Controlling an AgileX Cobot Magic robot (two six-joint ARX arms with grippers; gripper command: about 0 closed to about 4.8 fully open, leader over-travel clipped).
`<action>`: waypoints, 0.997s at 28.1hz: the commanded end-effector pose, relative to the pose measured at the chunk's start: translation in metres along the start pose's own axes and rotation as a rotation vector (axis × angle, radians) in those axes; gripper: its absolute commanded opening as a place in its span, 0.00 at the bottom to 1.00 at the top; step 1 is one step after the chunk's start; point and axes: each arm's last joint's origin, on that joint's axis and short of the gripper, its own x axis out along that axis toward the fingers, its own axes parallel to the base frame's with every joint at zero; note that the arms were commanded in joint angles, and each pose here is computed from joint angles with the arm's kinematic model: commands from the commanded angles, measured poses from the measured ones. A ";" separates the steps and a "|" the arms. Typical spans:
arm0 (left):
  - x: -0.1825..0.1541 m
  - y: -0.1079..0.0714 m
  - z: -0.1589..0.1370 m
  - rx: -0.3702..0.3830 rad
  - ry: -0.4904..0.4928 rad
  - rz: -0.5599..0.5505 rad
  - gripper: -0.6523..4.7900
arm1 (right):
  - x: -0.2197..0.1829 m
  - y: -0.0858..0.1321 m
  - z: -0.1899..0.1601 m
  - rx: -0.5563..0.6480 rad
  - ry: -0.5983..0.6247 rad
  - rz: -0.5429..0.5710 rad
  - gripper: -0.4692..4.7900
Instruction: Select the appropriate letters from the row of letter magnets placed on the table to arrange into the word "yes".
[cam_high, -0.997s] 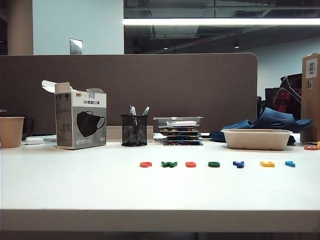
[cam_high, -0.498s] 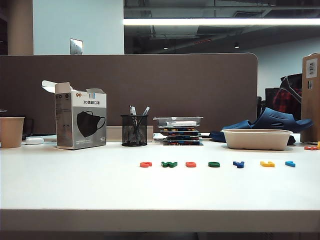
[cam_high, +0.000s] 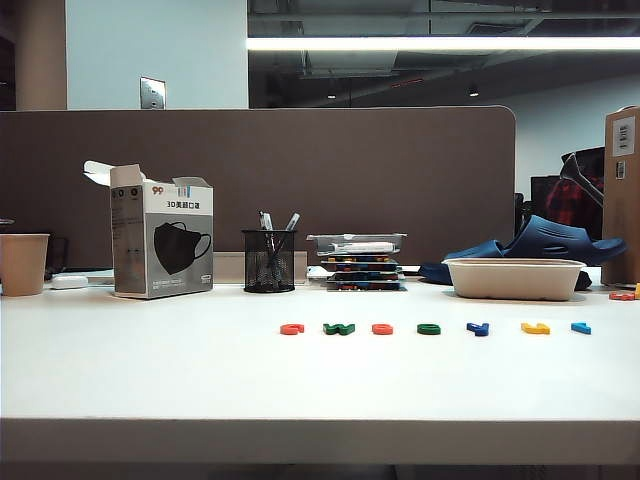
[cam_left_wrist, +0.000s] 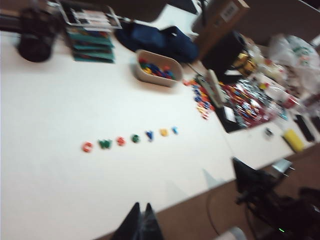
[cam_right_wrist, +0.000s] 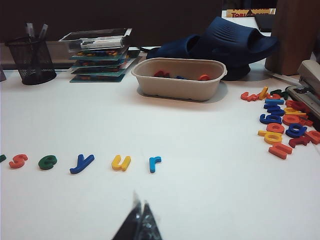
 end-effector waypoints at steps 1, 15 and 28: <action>0.015 -0.006 0.009 -0.039 0.044 -0.026 0.11 | 0.000 0.000 0.000 -0.007 -0.018 -0.002 0.09; 0.105 -0.032 0.013 -0.080 0.222 -0.025 0.11 | 0.000 0.000 0.000 -0.007 -0.018 -0.004 0.09; 0.160 -0.050 0.006 -0.049 0.137 0.182 0.11 | 0.000 0.000 0.000 -0.007 -0.018 -0.005 0.09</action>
